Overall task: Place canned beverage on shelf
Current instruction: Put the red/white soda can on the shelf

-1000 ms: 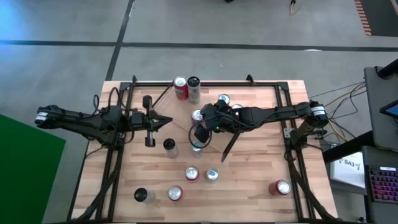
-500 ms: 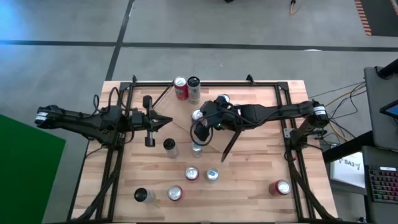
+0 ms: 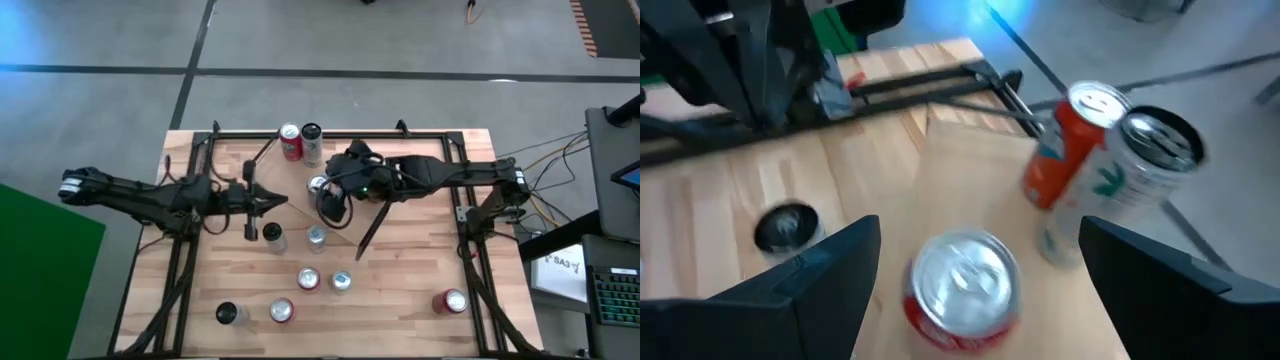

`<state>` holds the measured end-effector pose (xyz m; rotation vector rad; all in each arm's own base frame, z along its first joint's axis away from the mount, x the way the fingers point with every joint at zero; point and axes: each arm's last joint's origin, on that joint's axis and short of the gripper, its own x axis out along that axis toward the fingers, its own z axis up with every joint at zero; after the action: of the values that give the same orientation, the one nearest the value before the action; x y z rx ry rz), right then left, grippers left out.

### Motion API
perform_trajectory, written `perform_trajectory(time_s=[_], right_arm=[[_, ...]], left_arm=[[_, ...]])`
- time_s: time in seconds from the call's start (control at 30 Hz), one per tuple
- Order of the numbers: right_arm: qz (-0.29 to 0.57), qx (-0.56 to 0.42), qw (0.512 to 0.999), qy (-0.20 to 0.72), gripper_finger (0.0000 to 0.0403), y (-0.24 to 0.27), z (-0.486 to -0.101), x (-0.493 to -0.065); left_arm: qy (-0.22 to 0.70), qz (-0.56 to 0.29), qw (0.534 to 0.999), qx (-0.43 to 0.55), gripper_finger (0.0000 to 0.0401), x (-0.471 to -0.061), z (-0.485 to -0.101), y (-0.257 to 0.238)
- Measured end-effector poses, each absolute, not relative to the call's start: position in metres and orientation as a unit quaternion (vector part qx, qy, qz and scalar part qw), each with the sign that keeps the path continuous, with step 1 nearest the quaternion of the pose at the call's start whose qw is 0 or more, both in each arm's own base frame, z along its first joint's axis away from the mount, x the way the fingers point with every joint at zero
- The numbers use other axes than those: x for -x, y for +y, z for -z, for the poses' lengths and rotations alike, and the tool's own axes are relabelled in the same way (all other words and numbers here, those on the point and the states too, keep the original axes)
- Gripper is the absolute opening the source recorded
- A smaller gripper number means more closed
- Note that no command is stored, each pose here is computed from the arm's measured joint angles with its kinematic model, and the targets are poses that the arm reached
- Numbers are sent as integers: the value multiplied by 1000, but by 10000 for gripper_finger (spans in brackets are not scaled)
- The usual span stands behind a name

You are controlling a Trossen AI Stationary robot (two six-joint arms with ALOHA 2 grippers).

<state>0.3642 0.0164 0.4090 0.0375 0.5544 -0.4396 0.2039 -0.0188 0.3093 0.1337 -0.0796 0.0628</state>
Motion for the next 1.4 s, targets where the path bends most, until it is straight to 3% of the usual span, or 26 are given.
perform_trajectory(time_s=[0.23, 0.37, 0.63, 0.83, 1.13, 1.4], right_arm=[[216, 3, 921, 324, 321, 15, -424, -344], [214, 9, 916, 338, 297, 16, -428, -331], [221, 40, 911, 347, 220, 28, -422, -314], [236, 64, 905, 348, 158, 37, -416, -304], [234, 73, 905, 347, 63, 45, -413, -295], [228, 82, 907, 345, 14, 52, -412, -290]], left_arm=[[25, -27, 998, -49, 0, -229, -283, -22], [48, -27, 998, -43, 0, -238, -273, -23], [41, -29, 998, -28, 0, -257, -259, -25], [58, -101, 993, -28, 0, -264, -248, -22], [68, -133, 988, -32, 0, -271, -239, -20], [73, -161, 984, -35, 0, -274, -235, -17]])
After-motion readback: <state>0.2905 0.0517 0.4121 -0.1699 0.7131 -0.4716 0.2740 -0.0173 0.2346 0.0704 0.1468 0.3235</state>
